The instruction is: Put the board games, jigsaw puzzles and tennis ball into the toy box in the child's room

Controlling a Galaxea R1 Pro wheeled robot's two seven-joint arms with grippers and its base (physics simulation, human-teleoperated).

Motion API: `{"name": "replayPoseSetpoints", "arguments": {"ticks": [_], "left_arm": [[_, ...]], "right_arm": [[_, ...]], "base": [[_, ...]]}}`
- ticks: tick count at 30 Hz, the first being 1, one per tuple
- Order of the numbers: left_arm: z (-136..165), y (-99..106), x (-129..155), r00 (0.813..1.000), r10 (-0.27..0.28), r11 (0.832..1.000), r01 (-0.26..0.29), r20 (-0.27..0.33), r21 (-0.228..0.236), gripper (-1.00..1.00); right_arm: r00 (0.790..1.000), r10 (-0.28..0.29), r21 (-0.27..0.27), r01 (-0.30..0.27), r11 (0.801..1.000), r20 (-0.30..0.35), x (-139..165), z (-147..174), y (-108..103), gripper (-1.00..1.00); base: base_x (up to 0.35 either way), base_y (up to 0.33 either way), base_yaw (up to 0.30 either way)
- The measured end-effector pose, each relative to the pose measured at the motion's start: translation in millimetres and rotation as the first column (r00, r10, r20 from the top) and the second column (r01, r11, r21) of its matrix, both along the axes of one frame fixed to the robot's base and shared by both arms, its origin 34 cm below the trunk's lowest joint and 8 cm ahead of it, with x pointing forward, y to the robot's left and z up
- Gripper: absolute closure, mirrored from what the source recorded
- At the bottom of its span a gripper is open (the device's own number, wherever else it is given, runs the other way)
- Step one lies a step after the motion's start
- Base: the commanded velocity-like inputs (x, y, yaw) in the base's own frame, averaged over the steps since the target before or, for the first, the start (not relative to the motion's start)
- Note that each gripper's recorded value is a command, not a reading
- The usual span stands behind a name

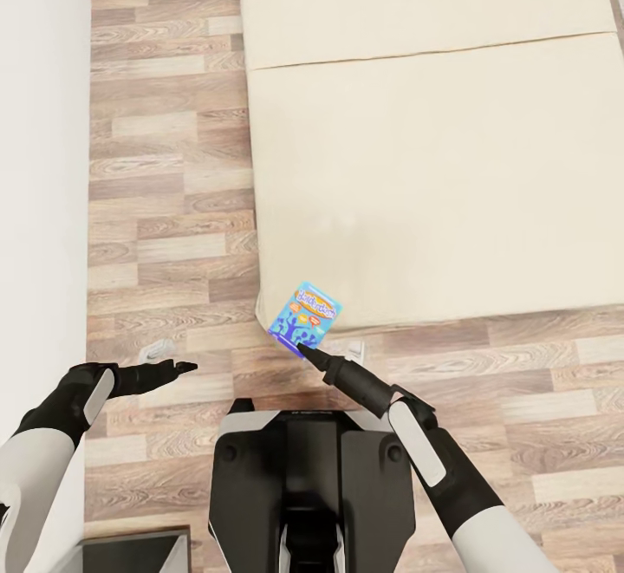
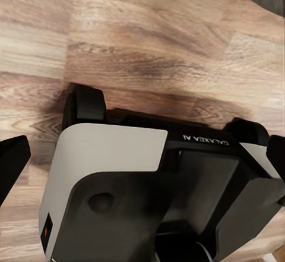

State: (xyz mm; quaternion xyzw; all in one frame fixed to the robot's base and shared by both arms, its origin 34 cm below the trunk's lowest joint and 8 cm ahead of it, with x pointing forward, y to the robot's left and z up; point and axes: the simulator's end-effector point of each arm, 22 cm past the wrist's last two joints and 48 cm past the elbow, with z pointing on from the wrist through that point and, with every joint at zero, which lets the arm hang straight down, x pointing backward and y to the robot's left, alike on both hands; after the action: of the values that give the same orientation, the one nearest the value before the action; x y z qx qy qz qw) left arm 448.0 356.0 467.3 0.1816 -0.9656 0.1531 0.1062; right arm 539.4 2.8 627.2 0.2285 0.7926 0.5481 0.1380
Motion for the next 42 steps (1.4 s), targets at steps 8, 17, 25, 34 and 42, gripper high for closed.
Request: {"name": "replayPoseSetpoints", "arguments": {"ticks": [8, 17, 25, 34, 42], "left_arm": [[5, 0, 7, 1.0, 0.001, 1.0, -0.001, 0.012, -0.001, -1.0], [10, 0, 14, 1.0, 0.002, 1.0, -0.002, 0.025, -0.002, -1.0], [15, 0, 21, 0.999, 0.002, 1.0, -0.002, 0.038, -0.002, -1.0], [20, 0, 29, 0.999, 0.002, 1.0, -0.002, 0.053, -0.002, -1.0], [25, -1, 36, 0.998, 0.002, 1.0, -0.002, 0.065, -0.003, -1.0]], "right_arm": [[1.0, 0.0, 0.002, 0.0, 1.0, 0.012, 5, 6, 2, 1.0], [1.0, 0.0, 0.003, 0.0, 1.0, 0.026, 10, 13, 2, 1.0], [0.999, 0.001, 0.002, -0.002, 1.0, 0.04, 15, 18, 2, 1.0], [0.999, 0.001, 0.004, -0.001, 1.0, 0.055, 20, 26, 3, 1.0], [0.998, 0.001, 0.004, -0.001, 1.0, 0.068, 25, 32, 3, 1.0]], "base": [[0.0, 0.0, 0.0], [0.0, 0.0, 0.0], [0.0, 0.0, 0.0], [-0.003, 0.0, 0.0], [-0.045, 0.0, 0.0]]}}
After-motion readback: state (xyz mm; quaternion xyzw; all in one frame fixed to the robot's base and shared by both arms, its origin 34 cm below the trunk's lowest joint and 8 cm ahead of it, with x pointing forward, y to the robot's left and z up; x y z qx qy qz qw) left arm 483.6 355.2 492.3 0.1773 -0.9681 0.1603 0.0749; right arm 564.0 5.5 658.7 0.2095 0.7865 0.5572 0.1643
